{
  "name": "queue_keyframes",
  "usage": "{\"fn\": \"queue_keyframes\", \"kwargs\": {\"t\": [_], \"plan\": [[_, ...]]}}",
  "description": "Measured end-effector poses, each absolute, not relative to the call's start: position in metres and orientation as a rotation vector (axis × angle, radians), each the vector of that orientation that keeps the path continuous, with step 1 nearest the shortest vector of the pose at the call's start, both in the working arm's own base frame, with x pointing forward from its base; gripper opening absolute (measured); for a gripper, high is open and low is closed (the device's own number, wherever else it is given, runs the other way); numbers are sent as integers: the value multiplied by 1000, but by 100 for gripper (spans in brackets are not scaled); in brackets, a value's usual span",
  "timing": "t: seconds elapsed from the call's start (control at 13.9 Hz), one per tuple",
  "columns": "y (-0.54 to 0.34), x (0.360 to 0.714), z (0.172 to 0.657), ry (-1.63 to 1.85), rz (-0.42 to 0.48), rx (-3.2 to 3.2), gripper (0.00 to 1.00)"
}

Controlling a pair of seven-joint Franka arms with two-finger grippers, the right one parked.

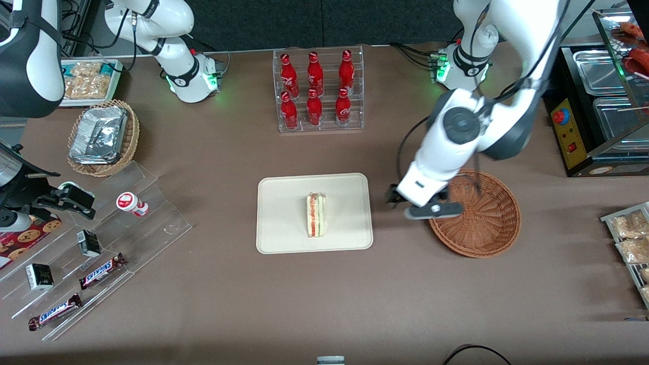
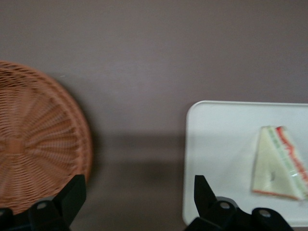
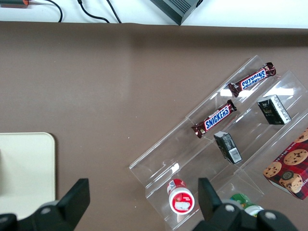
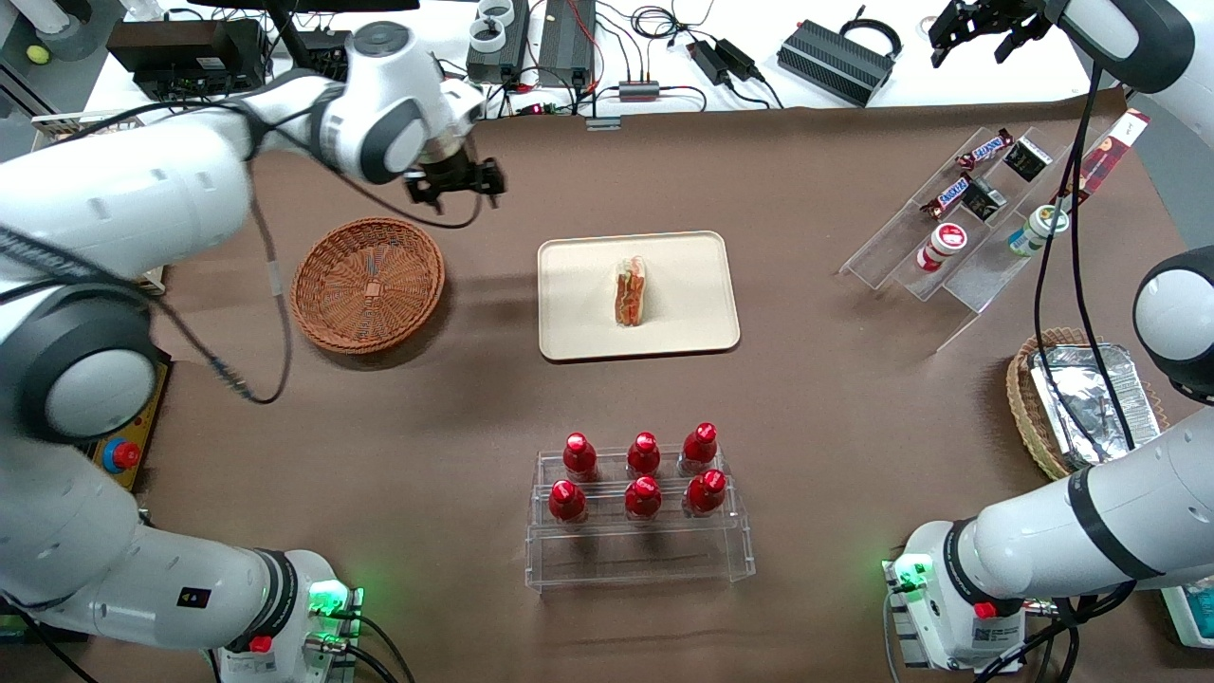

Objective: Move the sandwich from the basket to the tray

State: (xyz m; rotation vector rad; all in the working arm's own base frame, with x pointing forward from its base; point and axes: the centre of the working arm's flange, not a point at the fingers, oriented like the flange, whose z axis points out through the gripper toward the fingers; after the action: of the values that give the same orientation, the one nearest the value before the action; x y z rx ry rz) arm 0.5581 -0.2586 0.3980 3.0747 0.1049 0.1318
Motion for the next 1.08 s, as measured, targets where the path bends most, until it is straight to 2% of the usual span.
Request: {"fn": "queue_keyframes", "kwargs": {"t": [0.36, 0.72, 0.86, 1.08], "plan": [[-148, 541, 456, 152, 26, 3088, 100], [-92, 537, 541, 288, -17, 3101, 100], [-87, 537, 577, 289, -11, 3099, 100], [-87, 539, 604, 134, 46, 3102, 100]]}}
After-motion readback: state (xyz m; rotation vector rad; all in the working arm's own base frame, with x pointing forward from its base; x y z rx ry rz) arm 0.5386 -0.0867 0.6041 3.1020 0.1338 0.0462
